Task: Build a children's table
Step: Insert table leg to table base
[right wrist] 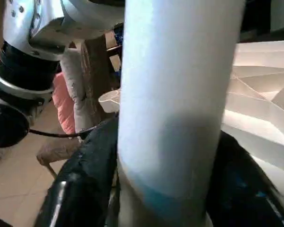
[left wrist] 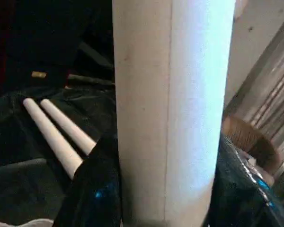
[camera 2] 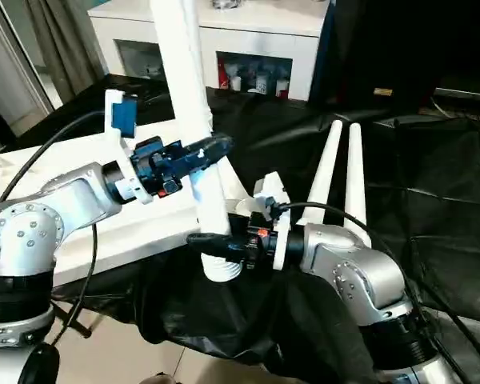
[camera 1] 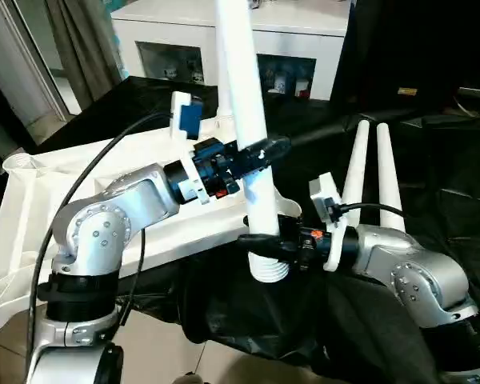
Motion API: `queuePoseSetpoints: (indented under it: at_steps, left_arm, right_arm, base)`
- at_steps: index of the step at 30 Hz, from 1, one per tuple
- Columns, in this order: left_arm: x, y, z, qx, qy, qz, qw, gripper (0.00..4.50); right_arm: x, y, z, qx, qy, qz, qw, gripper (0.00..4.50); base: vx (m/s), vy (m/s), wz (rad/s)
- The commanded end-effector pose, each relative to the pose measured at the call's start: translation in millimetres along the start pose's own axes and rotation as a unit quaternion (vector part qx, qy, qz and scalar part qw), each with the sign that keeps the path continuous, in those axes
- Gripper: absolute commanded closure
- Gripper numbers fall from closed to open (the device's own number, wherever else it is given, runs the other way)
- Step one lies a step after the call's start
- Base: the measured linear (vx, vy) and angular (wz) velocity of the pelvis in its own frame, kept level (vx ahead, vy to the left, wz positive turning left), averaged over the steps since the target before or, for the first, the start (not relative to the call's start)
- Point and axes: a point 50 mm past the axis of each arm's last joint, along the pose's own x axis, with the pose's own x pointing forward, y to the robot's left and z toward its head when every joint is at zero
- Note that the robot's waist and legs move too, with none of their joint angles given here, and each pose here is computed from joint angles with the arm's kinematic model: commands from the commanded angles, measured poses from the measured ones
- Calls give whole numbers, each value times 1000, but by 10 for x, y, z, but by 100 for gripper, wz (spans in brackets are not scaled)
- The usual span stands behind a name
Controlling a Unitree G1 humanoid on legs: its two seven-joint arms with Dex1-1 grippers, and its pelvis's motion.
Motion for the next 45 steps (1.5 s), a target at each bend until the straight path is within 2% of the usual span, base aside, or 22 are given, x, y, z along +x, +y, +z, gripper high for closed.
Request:
queuePoseSetpoints:
  at_steps: [1,6,15,22,35,36,41,45]
  left_arm:
    - [-3,24,16,22,19,21,999,267]
    - [-2,22,17,36,35,21,999,267]
    - [31,-4,12,50,45,6,998,267]
    - [84,-70,3,55,45,-16,997,267]
    - [83,-111,2,52,37,-25,998,267]
    - [82,-117,-2,50,37,-26,998,267]
    - [85,-126,-13,50,37,-27,998,267]
    - [76,-120,-14,51,39,-27,998,267]
  right_arm:
    - [45,-3,105,-31,4,-4,1000,159]
    - [35,-86,108,-35,27,-33,998,152]
    - [-17,-103,71,-20,67,-25,997,152]
    - [40,-115,10,0,85,-22,996,152]
    - [68,-135,4,11,94,-15,995,152]
    - [73,-134,2,12,94,-14,995,169]
    - [88,-129,-15,17,95,-8,995,197]
    - [87,-133,-18,18,95,-8,995,236]
  base:
    - [0,0,0]
    - [0,0,0]
    - [0,0,0]
    - [0,0,0]
    - [0,0,0]
    - [0,0,0]
    - [0,0,0]
    - [0,0,0]
